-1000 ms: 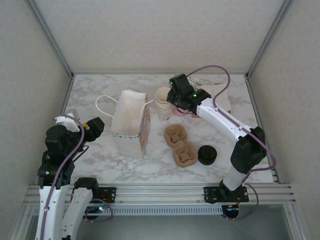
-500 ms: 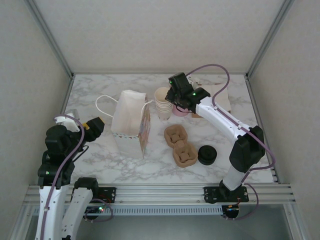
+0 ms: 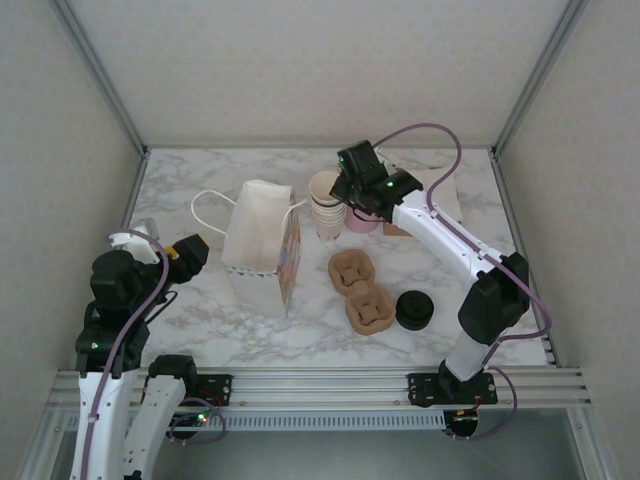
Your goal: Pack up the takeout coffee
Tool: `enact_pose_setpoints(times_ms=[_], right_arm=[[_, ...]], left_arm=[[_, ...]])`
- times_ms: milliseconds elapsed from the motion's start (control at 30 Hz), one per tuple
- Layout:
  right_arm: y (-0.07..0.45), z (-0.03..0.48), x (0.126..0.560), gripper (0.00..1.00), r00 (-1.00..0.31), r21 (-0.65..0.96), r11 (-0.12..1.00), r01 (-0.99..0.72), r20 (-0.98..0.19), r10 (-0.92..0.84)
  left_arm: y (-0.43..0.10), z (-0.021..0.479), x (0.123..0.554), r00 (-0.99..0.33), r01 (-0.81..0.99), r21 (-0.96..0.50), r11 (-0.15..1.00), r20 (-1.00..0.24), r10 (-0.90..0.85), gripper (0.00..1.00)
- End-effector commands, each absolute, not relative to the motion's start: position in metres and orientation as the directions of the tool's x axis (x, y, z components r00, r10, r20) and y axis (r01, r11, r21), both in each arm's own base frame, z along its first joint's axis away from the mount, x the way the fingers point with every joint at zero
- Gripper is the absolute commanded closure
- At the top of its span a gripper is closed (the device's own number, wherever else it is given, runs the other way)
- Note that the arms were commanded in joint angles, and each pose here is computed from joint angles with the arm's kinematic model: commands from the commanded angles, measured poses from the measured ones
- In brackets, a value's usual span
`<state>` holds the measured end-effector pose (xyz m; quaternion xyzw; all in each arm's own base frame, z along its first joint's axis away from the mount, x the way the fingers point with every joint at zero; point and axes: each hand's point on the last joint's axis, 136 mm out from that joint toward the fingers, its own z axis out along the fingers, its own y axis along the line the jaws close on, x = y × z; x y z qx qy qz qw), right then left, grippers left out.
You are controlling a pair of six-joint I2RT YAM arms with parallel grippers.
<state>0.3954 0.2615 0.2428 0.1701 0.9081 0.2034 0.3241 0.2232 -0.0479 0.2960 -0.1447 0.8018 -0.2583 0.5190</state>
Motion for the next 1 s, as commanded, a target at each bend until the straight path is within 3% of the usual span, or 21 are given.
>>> enact_pose_setpoints(times_ms=[0, 600, 967], right_arm=[[0.263, 0.267, 0.394, 1.00, -0.718, 0.483, 0.864, 0.140, -0.552, 0.425], [0.229, 0.391, 0.354, 1.00, -0.595, 0.582, 0.813, -0.001, -0.654, 0.467], [0.186, 0.397, 0.294, 1.00, -0.596, 0.609, 0.793, -0.014, -0.642, 0.482]], left_arm=[[-0.049, 0.303, 0.223, -0.398, 0.057, -0.575, 0.816, -0.763, -0.509, 0.20], [-0.045, 0.301, 0.224, -0.392, 0.028, -0.581, 0.814, -0.755, -0.525, 0.12], [-0.041, 0.299, 0.225, -0.385, 0.003, -0.577, 0.817, -0.754, -0.532, 0.08]])
